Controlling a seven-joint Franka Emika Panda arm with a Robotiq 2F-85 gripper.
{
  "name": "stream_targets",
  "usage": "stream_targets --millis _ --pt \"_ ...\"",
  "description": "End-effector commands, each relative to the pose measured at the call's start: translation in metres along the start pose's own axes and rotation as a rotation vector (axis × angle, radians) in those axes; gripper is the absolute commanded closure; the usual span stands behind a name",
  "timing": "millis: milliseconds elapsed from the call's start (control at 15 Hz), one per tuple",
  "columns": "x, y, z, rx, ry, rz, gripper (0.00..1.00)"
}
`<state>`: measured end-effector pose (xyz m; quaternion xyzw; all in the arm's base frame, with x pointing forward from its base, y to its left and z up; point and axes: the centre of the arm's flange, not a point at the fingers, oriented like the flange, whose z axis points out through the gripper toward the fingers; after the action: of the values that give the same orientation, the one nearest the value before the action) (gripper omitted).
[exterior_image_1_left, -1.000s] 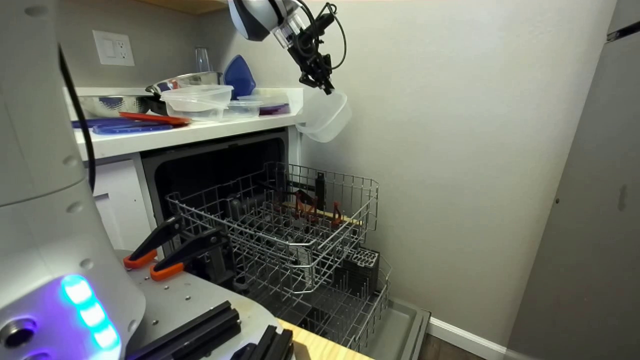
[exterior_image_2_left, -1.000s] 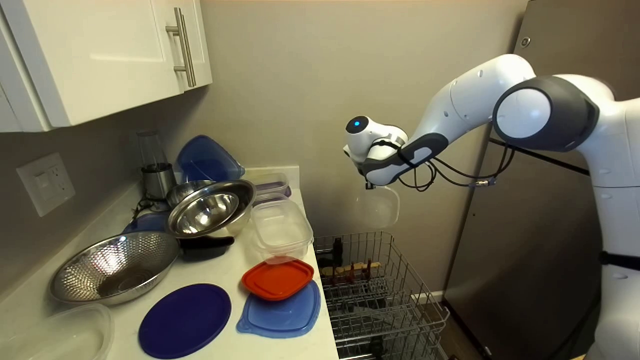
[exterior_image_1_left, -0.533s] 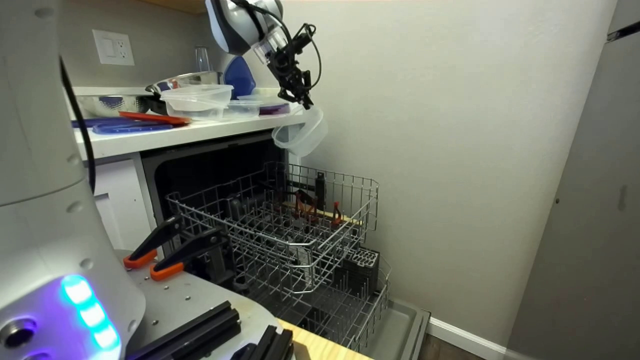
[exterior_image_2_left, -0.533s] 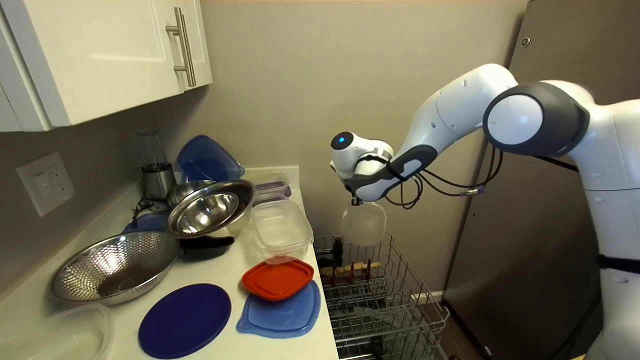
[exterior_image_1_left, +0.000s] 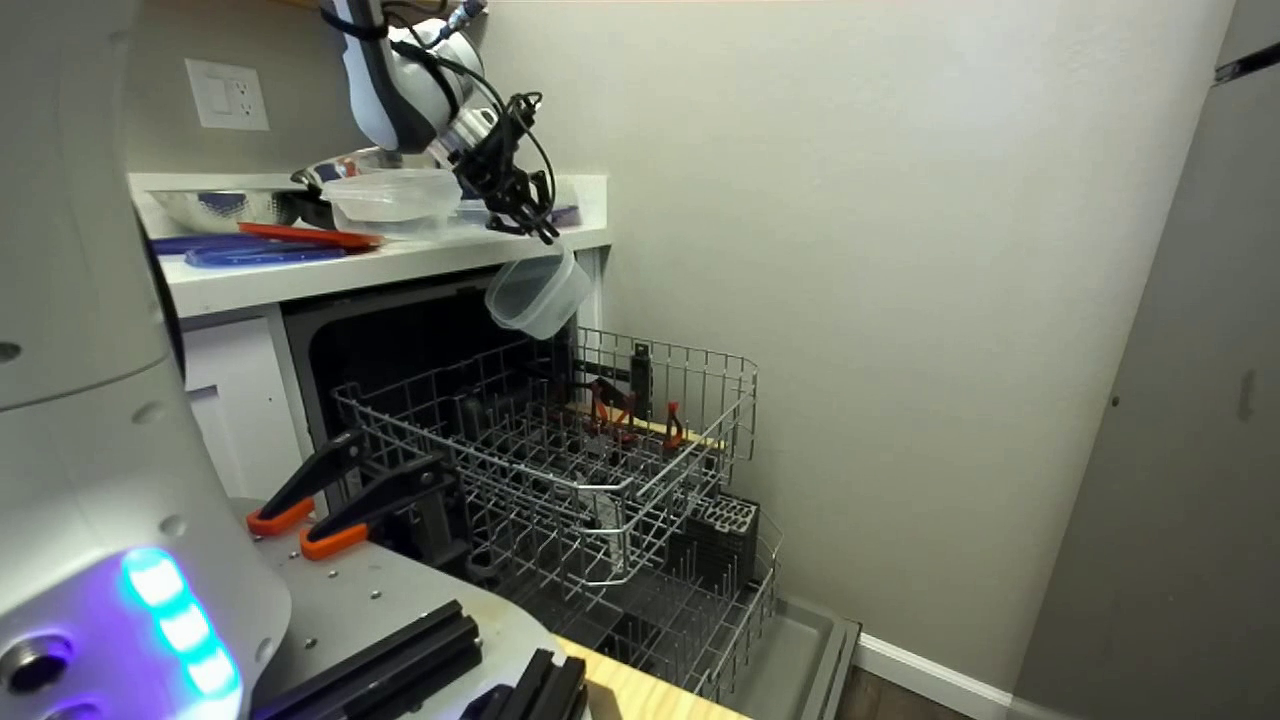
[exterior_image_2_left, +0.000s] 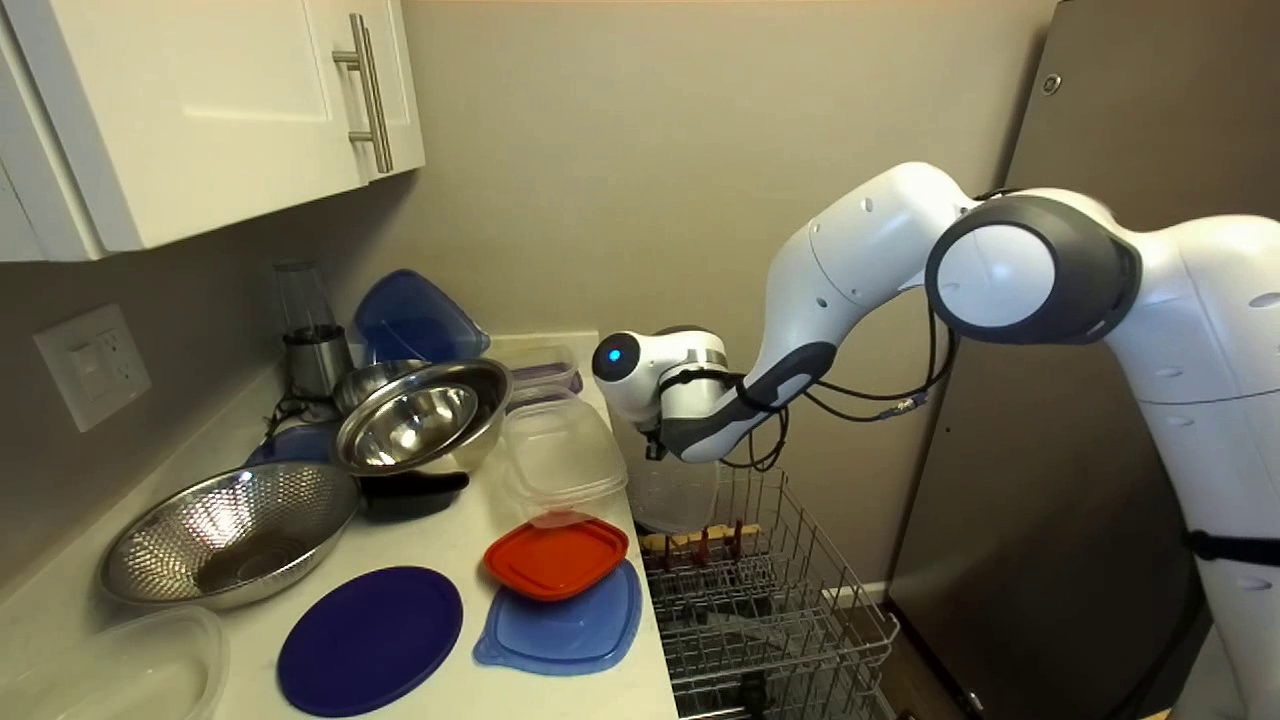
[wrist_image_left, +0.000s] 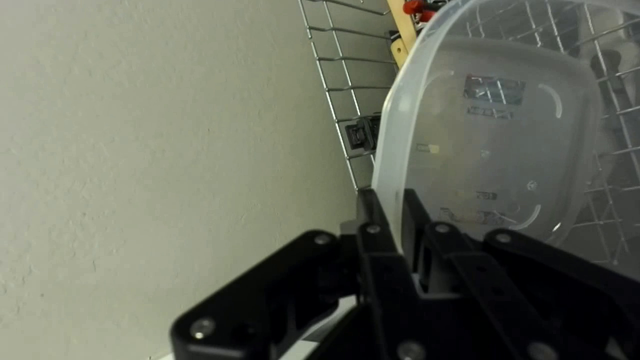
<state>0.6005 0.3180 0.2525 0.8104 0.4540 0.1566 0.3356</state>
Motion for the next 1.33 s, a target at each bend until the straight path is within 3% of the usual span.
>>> stream_targets --millis 0,333,867,1267 --pt "0.002 -0.022 -0.006 -0.115 -0.032 -0.014 0.96" --pt "-0.035 -0.01 -0.005 -0.187 -0.083 -0.045 0.96" --pt "-0.116 0.002 0.046 -0.268 -0.016 -0.134 0.96" --pt "-0.126 -0.011 0.07 -0.389 0.028 -0.2 0.96"
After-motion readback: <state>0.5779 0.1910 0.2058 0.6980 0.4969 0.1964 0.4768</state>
